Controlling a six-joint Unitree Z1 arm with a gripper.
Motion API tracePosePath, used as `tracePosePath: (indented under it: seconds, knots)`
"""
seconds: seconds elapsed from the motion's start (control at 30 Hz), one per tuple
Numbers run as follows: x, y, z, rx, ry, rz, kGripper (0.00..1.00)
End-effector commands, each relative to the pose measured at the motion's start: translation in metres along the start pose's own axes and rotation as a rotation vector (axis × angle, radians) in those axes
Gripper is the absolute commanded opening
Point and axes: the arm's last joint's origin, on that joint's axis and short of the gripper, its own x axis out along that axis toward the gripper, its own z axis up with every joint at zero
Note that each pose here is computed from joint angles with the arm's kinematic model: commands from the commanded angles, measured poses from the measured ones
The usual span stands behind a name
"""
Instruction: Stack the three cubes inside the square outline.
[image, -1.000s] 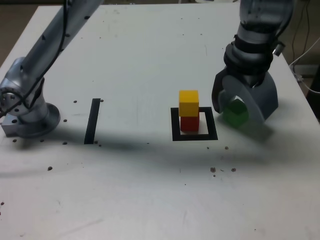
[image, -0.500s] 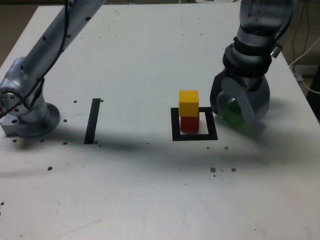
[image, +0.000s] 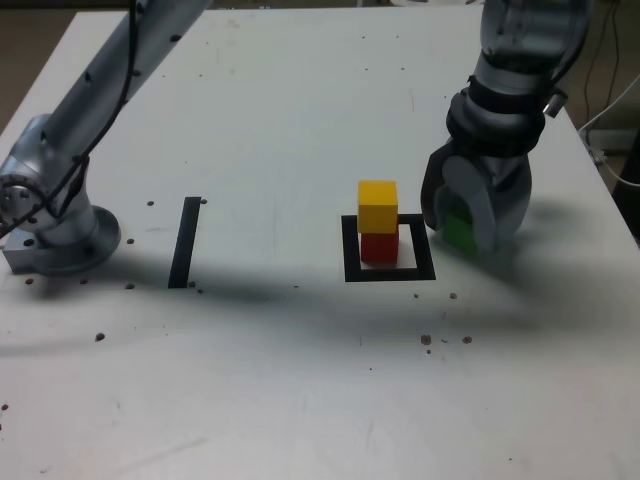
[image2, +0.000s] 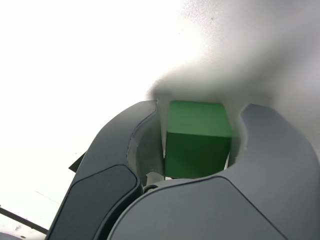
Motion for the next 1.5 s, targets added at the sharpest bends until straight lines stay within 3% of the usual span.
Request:
tracePosePath:
  seconds: [0.0,0.17,0.4,0.77,1.13,1.47]
  knots:
    - [0.001,0.000,0.000,-0.002,0.005,-0.001,0.17]
    - [-0.011,-0.002,0.000,-0.016,-0.006,0.017,0.17]
    - [-0.059,-0.012,-0.015,-0.088,-0.036,0.065,0.17]
    - [-0.114,-0.036,-0.049,-0.300,-0.068,0.030,0.17]
    - [-0.110,-0.057,-0.070,-0.515,-0.035,-0.056,0.17]
    - [-0.098,-0.069,-0.087,-0.599,-0.017,-0.068,0.17]
